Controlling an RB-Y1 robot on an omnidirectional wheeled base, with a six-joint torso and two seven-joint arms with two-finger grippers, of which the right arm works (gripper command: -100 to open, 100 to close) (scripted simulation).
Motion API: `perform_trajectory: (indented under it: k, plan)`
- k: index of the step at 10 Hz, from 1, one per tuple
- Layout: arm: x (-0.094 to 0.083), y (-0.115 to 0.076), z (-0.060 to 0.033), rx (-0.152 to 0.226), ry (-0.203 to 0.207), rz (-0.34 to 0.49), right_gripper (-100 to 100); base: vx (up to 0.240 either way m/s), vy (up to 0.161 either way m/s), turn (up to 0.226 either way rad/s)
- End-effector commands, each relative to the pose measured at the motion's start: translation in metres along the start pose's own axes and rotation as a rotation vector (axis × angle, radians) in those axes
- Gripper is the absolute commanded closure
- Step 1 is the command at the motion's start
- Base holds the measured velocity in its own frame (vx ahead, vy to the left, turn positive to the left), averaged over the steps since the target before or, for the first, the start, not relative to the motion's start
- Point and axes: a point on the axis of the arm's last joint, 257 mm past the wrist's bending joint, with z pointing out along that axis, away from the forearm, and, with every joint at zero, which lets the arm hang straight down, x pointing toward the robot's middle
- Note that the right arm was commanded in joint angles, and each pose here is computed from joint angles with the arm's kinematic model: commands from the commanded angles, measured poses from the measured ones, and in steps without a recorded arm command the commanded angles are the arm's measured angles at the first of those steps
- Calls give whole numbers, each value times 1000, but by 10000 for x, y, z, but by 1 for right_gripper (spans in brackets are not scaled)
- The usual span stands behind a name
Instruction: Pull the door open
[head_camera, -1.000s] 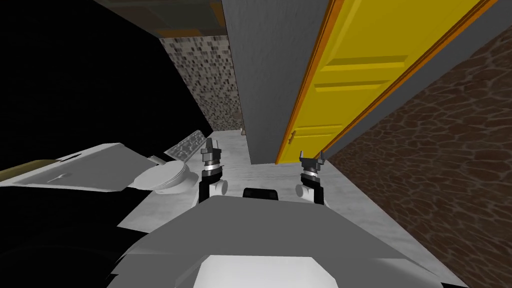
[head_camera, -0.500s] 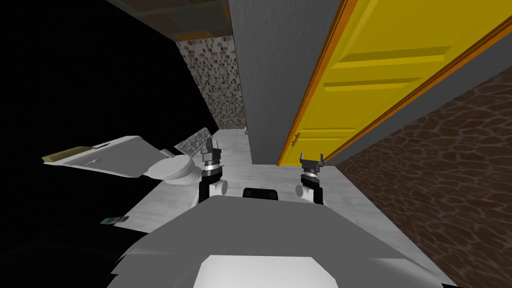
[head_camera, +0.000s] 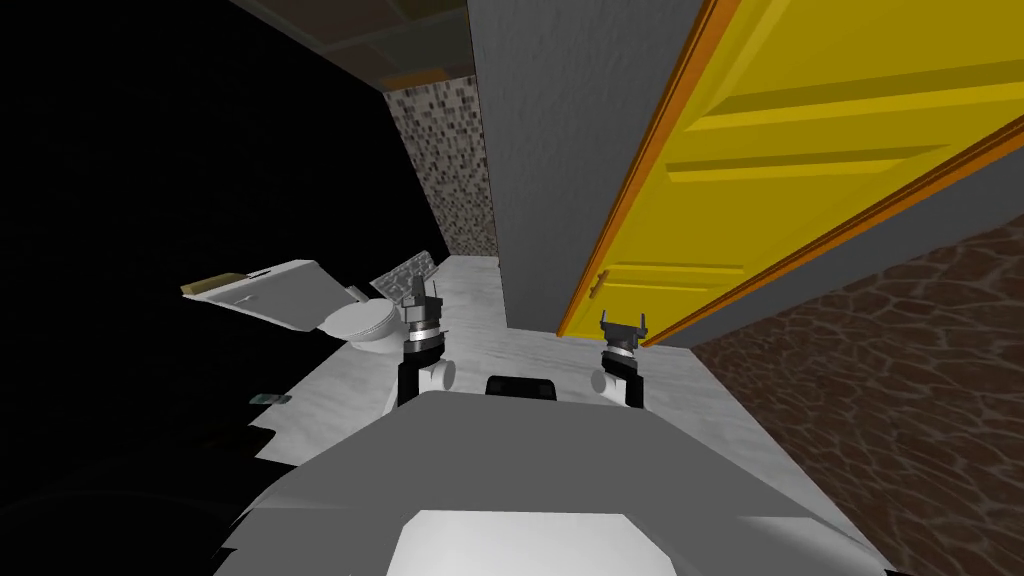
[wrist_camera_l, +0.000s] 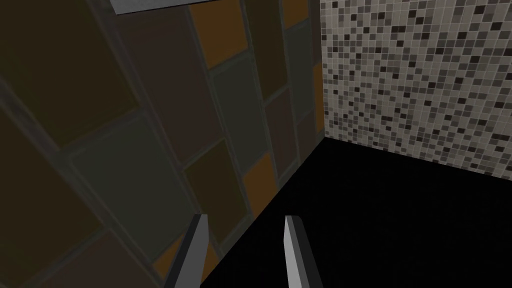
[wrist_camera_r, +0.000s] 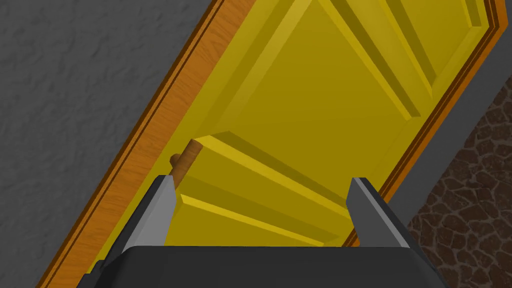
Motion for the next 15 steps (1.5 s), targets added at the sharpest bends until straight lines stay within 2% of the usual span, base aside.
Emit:
perform_trajectory:
  k: [1,9,10,15]
  plan:
    - [-107,-19,-15,-5,-26,34,-100,2,-120,185]
    - [-677,-48,-141,-37,-151,176,-100,-1,-117,205]
    - [-810,-50,-181,-49,-181,208,-100,1,-145,344]
    - [-1121,-46,-291,-82,-252,283,-100,-17,-130,211]
